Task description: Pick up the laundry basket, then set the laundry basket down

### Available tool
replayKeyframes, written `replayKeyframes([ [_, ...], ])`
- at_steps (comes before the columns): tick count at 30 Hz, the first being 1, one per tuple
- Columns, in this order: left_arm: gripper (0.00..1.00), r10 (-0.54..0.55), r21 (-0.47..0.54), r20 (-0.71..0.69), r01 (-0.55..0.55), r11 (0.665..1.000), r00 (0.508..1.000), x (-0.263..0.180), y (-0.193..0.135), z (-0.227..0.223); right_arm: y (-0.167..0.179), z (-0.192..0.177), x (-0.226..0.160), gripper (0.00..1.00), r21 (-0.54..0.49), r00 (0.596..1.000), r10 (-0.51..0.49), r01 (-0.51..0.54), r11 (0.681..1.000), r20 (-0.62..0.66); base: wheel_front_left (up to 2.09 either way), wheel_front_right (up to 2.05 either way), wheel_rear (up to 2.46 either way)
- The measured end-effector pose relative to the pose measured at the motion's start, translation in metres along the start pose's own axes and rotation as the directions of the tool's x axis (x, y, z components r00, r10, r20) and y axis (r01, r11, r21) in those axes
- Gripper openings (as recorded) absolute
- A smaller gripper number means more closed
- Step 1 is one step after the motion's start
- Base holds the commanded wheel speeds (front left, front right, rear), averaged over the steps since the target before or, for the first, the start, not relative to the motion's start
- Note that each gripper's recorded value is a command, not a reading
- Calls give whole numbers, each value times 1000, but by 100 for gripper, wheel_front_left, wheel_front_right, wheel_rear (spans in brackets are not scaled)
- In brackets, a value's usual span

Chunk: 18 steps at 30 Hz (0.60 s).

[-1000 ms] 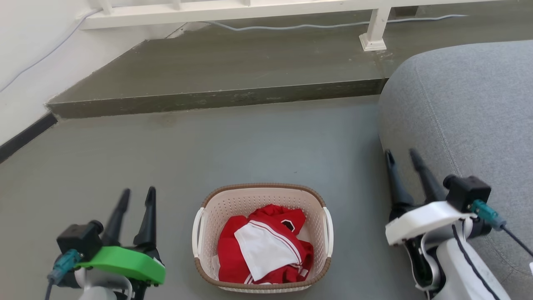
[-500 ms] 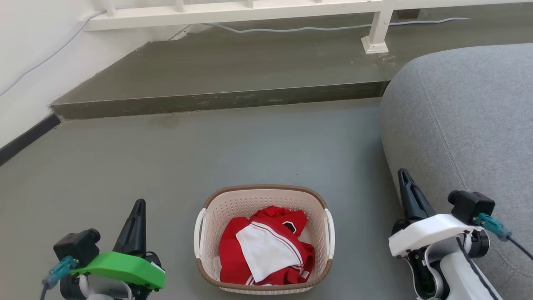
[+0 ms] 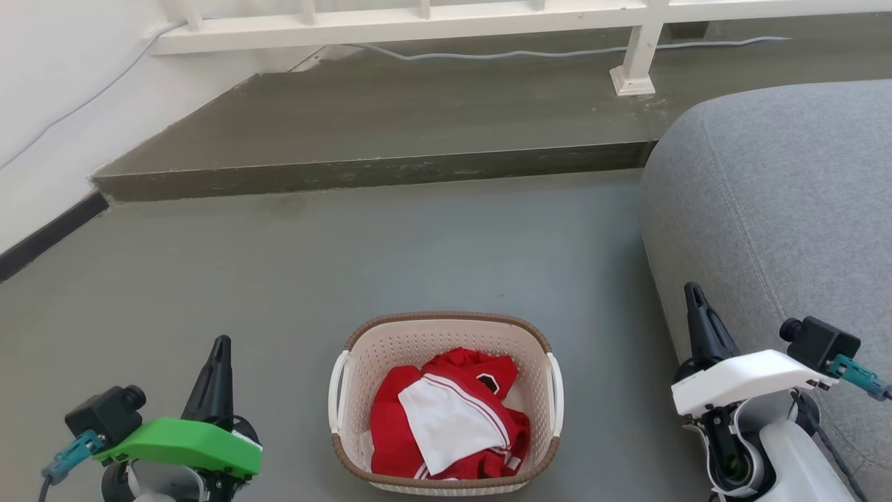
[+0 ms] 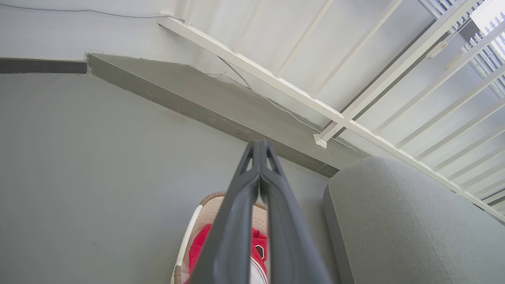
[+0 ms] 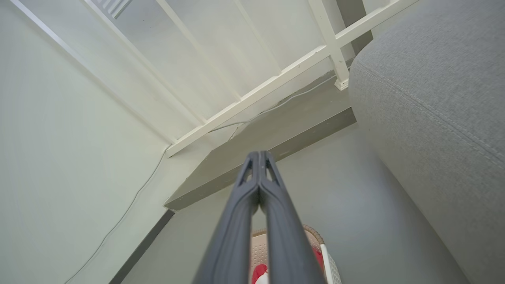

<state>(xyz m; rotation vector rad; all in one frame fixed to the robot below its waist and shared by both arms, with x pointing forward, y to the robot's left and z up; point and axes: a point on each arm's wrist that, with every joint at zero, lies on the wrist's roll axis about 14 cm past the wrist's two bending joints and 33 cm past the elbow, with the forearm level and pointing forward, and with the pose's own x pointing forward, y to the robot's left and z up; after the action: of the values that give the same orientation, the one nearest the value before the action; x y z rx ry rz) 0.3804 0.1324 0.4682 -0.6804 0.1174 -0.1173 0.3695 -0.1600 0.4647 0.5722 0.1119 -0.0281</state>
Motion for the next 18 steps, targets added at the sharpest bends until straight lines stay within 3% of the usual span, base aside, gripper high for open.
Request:
replayKeyframes([
  [18, 0, 55, -203, 2, -53, 978, 998, -3, 13, 8, -11, 5, 2, 0, 232, 999, -36, 40, 972, -22, 0, 0, 0],
])
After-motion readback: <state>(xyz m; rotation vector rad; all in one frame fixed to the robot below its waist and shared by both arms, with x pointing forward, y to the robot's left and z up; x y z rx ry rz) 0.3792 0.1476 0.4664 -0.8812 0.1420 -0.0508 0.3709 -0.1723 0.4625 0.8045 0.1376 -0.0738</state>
